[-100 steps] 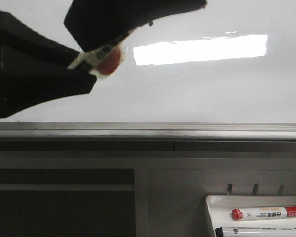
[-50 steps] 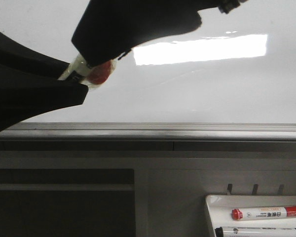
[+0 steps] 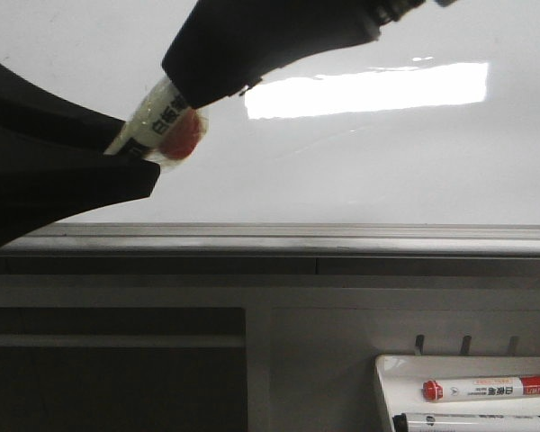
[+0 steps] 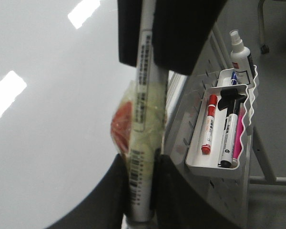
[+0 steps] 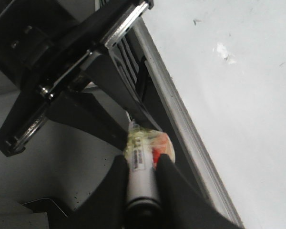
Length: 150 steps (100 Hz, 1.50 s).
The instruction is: Write number 2 on whiteboard
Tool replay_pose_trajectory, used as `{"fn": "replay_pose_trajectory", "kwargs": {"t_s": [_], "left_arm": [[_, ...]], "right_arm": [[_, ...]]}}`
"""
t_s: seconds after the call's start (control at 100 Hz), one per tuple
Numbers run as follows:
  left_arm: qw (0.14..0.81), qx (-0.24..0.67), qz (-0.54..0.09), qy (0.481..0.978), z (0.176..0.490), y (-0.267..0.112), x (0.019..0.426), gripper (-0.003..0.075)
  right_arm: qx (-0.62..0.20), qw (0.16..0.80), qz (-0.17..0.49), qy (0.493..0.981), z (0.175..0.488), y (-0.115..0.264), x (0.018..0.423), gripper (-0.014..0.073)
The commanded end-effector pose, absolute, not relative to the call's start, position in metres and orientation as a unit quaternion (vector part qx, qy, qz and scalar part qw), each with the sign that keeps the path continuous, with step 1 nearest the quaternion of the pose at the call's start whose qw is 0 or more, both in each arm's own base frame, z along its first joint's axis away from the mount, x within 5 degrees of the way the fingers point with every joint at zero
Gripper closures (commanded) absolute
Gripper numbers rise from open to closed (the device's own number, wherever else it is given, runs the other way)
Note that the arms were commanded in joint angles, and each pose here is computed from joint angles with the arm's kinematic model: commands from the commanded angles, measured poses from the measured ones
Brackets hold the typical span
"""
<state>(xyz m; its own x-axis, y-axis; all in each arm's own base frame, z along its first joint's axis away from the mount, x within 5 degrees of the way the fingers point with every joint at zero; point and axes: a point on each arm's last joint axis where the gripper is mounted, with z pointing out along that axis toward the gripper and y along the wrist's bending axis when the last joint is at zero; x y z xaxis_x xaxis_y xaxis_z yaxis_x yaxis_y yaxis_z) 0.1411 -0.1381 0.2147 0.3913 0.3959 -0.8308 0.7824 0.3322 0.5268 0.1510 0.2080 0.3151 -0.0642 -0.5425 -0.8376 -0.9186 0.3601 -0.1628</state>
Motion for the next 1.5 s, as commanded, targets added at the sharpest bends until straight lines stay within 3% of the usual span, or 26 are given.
{"fn": "replay_pose_trajectory", "kwargs": {"t_s": [0.0,0.12,0.19,0.38,0.56,0.61,0.68,0.76,0.9,1.19,1.49], "left_arm": [[0.667,0.513,-0.185,0.509,0.233,-0.141,0.143,0.0526],[0.696,0.493,-0.195,0.484,0.245,-0.139,0.139,0.0245],[0.708,0.489,-0.19,0.472,0.253,-0.136,0.135,0.0155],[0.718,0.486,-0.147,0.476,0.267,-0.121,0.12,0.0156],[0.754,0.393,-0.202,0.486,0.292,-0.102,0.101,0.0158],[0.76,0.362,-0.203,0.5,0.295,-0.096,0.1,0.0185],[0.761,0.303,-0.208,0.535,0.298,-0.087,0.103,0.0283],[0.76,0.264,-0.198,0.56,0.298,-0.08,0.105,0.0454],[0.772,0.281,-0.161,0.547,0.299,-0.079,0.106,0.0738],[0.788,0.242,-0.161,0.543,0.303,-0.074,0.108,0.0741],[0.796,0.239,-0.139,0.538,0.304,-0.072,0.109,0.0741]], "right_arm": [[-0.503,0.488,0.214,0.68,0.335,0.207,0.155,0.0669],[-0.499,0.495,0.212,0.679,0.337,0.207,0.156,0.0669],[-0.491,0.508,0.21,0.676,0.339,0.207,0.158,0.0669],[-0.464,0.549,0.201,0.665,0.346,0.206,0.163,0.0669],[-0.455,0.554,0.203,0.667,0.345,0.208,0.166,0.0669],[-0.451,0.55,0.207,0.671,0.344,0.21,0.167,0.0669],[-0.454,0.547,0.207,0.672,0.343,0.21,0.166,0.0669],[-0.45,0.55,0.205,0.672,0.343,0.209,0.168,0.0669],[-0.427,0.56,0.206,0.679,0.345,0.206,0.173,0.0669],[-0.39,0.604,0.189,0.669,0.353,0.2,0.183,0.0669],[-0.341,0.596,0.189,0.702,0.363,0.183,0.206,0.0666]]}}
